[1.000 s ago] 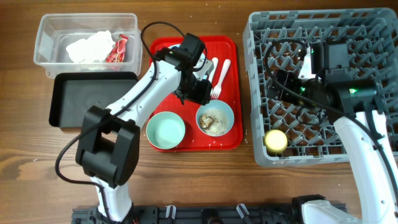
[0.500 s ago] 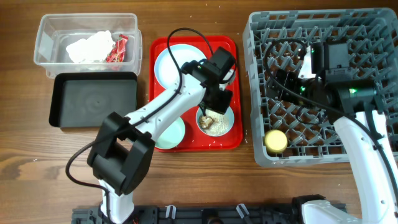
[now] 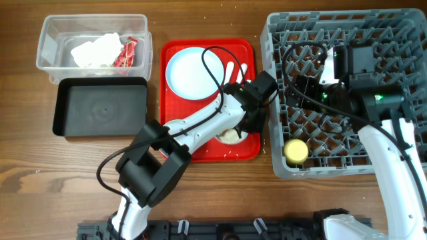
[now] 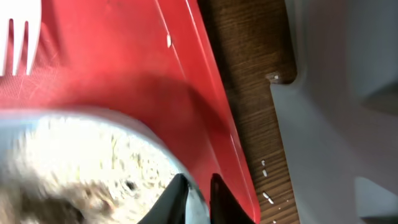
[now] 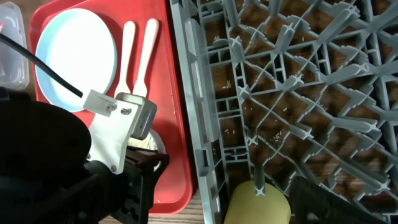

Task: Sort waste into correct bins and load items into the dishwasher rack
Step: 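Grasp the blue rice bowl with the left gripper and tip it over the black tray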

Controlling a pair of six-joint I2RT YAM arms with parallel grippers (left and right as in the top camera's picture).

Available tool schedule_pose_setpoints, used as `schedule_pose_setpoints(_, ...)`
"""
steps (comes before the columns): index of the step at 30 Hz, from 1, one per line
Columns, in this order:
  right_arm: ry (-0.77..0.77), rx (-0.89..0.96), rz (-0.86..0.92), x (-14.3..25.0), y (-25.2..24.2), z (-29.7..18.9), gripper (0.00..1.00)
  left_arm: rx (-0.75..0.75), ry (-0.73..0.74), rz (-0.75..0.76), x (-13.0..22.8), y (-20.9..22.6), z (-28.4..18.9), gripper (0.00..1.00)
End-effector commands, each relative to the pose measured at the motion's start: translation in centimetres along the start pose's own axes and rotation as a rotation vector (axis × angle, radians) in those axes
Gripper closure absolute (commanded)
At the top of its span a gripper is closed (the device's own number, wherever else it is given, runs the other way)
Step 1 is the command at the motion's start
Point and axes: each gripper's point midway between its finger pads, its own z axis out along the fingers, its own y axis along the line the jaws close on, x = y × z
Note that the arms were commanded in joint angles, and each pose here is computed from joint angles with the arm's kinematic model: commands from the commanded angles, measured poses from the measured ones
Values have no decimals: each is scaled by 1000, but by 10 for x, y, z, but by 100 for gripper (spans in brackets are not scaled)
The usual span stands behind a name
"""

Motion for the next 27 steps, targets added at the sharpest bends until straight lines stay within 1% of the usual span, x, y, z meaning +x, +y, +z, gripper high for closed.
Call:
schedule_pose_setpoints(1,-6,-20,-23,-2,5,-3,4,-31,8,-42,-3,8,12,91)
schedule_pose_setpoints(3,-5,-20,-23,-2,5,-3,4,-30,7,-43,-3,8,12,94)
schedule_pose_setpoints(5,-6,-20,-24,-2,5,-3,4,-31,7,-48,-4,9,12,94)
schedule_pose_setpoints(6,-7,-21,-24,-2,5,-3,4,-31,7,-48,-3,9,12,91)
schedule_pose_setpoints(8,-12,-19,-25,-3,5,-3,3,-31,7,-48,-3,9,12,80)
schedule_pose_setpoints(9,-14,-19,-26,-4,5,-3,3,-31,7,-48,-4,9,12,77)
schedule_pose_setpoints(14,-65,-8,-31,-16,4,-4,2,-33,11,-48,-3,10,15,82)
schedule_pose_setpoints(15,-72,-9,-31,-17,5,-5,2,-33,11,-48,-3,10,15,87)
schedule_pose_setpoints(16,-77,-10,-29,-19,4,-5,2,-33,11,-48,-3,10,15,96)
schedule_pose_setpoints(20,-97,2,-3,-24,-5,-9,2,-32,9,-48,-3,9,14,96)
schedule_pose_setpoints(22,-126,9,20,-29,-13,-16,2,-23,0,-48,-6,9,6,96)
schedule_pose_setpoints(24,-155,11,34,-34,-18,-22,2,-14,-22,-42,-12,10,-8,96)
schedule_pose_setpoints(25,-198,14,51,-41,-24,-31,2,-5,-46,-37,-18,12,-25,96)
schedule_pose_setpoints(27,-229,13,57,-46,-26,-37,2,7,-84,-57,-26,18,-54,96)
